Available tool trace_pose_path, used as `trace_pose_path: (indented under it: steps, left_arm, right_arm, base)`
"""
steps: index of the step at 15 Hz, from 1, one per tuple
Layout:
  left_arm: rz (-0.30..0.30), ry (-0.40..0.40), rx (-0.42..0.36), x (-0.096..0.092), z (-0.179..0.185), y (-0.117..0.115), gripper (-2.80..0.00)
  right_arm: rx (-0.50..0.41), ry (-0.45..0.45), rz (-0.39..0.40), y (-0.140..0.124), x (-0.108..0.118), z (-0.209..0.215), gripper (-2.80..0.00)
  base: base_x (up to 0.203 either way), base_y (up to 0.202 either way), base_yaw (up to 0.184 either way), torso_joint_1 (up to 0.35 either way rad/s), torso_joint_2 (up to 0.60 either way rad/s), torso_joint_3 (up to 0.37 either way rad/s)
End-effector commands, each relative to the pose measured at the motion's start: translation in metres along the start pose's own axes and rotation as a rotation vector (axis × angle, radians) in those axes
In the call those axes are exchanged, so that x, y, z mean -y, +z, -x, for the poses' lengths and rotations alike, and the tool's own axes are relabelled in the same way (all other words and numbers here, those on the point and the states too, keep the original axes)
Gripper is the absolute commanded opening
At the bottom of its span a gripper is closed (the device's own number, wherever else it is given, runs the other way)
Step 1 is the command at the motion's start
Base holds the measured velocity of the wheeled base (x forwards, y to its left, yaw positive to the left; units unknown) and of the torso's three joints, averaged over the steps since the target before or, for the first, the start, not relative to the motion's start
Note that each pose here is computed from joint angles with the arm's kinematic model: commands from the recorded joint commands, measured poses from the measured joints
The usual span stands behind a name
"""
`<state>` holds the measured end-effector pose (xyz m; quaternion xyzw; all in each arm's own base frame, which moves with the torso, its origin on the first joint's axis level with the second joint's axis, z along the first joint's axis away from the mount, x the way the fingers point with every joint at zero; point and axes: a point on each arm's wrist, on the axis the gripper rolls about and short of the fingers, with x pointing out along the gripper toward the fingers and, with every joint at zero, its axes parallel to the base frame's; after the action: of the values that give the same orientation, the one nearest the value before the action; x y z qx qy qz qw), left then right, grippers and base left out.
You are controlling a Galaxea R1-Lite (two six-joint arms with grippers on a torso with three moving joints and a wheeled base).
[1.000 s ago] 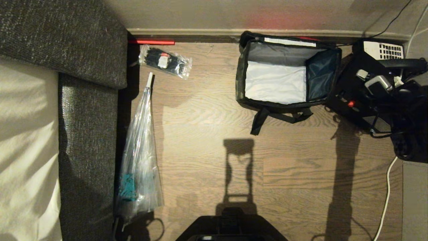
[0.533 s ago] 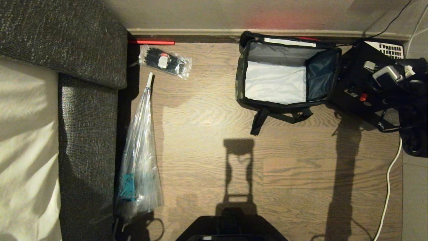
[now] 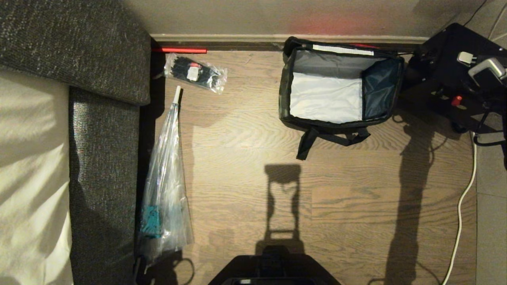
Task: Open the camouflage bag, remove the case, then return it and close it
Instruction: Place the black box back
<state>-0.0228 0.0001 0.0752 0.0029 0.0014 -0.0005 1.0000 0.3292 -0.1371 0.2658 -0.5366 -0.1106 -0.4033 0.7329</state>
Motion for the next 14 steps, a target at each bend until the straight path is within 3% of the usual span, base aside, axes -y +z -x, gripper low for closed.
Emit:
trace_pose_path:
  steps: [1,8,14]
  left_arm:
    - [0.0,0.0,0.0,0.0,0.0,0.0,-2.8]
    - [0.0,0.001,-0.001,0.0,0.0,0.0,-2.8]
    - [0.0,0.0,0.0,0.0,0.0,0.0,-2.8]
  right_arm:
    - [0.022,-0.052,-0.005,0.012,0.031,0.002,-2.8]
    - [0.042,-0.045,-0.024,0.031,0.062,0.015,-2.8]
    - [0.121,-0.002,-0.087,0.068,0.075,0.029,-2.8]
  base:
    - [0.0,0.0,0.0,0.0,0.0,0.0]
    - [0.0,0.0,0.0,0.0,0.0,0.0]
    - [0.0,0.0,0.0,0.0,0.0,0.0]
